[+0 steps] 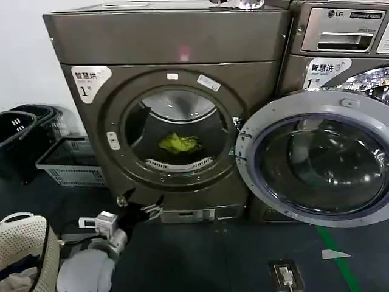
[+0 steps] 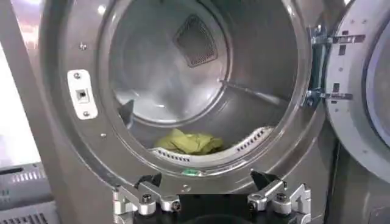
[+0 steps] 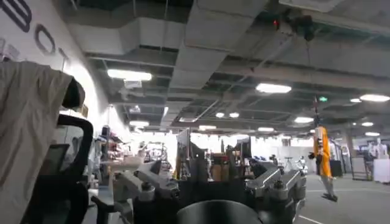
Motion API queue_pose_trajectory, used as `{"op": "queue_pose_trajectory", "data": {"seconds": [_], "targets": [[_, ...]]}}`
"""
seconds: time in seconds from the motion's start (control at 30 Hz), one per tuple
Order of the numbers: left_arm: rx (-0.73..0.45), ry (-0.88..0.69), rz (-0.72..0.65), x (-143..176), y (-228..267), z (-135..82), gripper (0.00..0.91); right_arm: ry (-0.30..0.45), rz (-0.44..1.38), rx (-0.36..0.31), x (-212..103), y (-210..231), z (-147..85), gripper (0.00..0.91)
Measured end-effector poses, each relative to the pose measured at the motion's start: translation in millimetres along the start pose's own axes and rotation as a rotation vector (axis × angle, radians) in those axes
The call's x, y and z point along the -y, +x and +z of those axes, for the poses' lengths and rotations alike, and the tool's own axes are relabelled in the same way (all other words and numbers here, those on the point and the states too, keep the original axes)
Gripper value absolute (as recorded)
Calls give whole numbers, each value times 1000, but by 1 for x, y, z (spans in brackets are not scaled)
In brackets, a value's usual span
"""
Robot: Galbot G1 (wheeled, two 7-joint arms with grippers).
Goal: Grasp the clothes from the dryer.
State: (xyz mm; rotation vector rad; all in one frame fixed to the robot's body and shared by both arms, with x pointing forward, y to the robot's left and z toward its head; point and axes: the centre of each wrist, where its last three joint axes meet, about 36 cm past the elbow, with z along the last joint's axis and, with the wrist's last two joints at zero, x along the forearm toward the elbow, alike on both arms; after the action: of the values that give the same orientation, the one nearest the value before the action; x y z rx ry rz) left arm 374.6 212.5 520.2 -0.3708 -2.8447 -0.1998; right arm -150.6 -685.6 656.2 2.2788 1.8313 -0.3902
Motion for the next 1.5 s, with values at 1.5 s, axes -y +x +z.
{"op": "queue_pose_trajectory", "data": {"seconds": [1.5], "targets": [[-5, 14, -31, -2, -6, 1, 907, -72, 49, 31, 15, 1, 8, 907]]}}
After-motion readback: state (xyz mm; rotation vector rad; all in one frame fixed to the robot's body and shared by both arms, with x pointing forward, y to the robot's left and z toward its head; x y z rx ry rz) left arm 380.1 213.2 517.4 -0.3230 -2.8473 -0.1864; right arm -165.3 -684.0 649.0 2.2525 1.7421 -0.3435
